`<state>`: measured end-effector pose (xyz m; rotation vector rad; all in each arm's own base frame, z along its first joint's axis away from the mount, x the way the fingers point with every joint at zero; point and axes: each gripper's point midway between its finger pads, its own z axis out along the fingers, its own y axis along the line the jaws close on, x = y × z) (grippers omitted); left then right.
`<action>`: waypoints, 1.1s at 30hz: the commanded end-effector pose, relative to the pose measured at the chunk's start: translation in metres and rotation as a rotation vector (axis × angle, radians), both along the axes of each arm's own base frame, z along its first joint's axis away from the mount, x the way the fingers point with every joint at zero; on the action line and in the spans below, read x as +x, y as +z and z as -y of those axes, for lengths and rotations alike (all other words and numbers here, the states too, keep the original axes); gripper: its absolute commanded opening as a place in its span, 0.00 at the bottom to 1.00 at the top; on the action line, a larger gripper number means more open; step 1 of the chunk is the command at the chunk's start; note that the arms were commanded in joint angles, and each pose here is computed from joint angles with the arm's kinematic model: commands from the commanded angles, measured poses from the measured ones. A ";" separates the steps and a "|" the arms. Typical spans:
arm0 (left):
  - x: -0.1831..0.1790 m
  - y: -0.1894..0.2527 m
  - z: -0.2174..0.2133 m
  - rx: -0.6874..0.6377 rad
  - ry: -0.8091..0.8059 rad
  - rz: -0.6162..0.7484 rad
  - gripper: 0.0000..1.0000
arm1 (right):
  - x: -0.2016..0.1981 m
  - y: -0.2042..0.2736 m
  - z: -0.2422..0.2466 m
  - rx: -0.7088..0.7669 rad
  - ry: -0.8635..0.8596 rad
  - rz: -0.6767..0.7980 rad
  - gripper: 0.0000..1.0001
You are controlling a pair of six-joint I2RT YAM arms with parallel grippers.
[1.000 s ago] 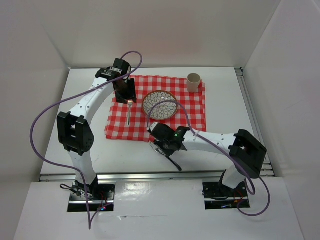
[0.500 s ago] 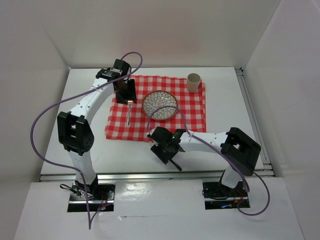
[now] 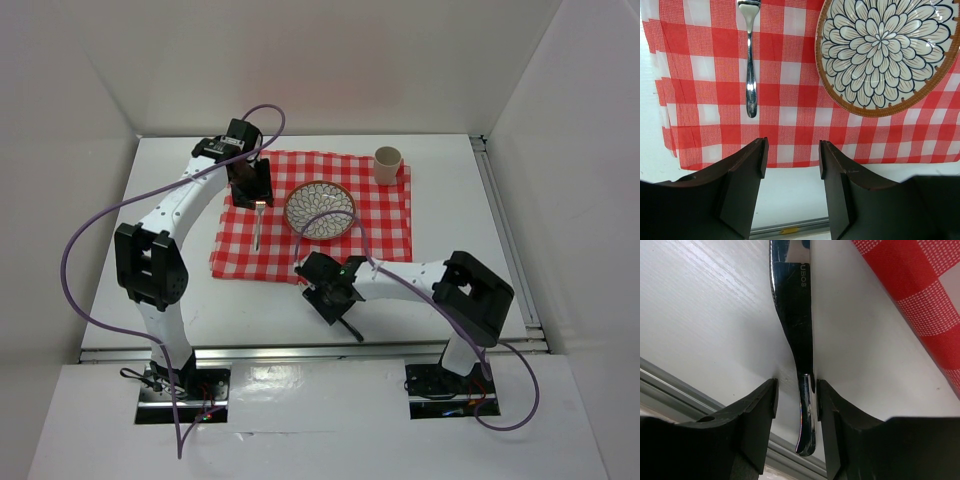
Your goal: Set the dinner table for one person
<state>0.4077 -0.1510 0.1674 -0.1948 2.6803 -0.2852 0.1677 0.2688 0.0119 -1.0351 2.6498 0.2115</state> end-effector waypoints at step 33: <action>-0.001 0.019 -0.001 -0.011 0.017 0.061 0.61 | 0.054 0.068 -0.036 0.083 0.104 0.302 0.00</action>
